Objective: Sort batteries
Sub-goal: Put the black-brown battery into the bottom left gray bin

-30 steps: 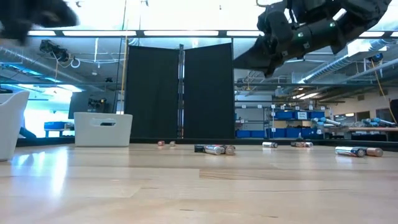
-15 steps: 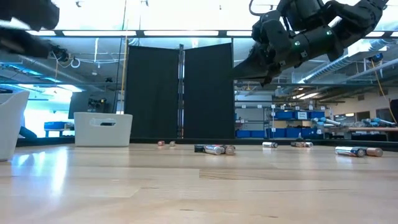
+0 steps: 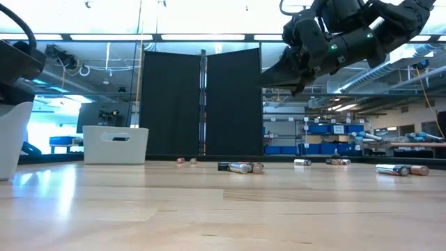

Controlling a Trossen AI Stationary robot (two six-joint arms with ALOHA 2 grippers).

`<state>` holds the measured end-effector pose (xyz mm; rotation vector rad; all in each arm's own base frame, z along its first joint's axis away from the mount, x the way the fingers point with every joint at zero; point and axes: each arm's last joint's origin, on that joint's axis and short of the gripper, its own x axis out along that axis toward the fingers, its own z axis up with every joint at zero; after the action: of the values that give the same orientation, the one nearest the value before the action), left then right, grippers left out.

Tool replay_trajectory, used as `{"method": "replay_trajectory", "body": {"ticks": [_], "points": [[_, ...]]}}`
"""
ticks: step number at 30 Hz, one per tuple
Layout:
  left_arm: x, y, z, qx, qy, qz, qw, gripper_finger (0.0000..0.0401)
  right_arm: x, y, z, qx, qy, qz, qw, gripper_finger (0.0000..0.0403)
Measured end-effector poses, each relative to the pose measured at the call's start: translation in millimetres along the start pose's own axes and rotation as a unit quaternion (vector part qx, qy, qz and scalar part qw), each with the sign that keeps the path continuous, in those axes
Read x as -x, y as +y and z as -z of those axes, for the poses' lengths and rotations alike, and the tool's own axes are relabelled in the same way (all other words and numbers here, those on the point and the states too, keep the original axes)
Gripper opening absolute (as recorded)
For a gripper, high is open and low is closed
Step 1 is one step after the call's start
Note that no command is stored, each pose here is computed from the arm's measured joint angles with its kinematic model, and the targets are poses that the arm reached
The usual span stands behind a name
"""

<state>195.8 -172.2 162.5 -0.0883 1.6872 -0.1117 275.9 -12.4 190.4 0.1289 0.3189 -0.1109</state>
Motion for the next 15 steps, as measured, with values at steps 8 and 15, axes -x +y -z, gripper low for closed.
{"method": "replay_trajectory", "body": {"ticks": [8,15], "points": [[-2.5,1.2,0.6,0.001,-0.003,-0.001,1.0,0.0055,0.0,0.0,0.0,0.0,0.0,0.0,1.0,0.0013],[-2.4,0.8,0.7,0.012,0.0,0.004,1.0,0.0055,0.0,0.0,0.0,-0.011,0.0,0.0,1.0,0.0028]]}}
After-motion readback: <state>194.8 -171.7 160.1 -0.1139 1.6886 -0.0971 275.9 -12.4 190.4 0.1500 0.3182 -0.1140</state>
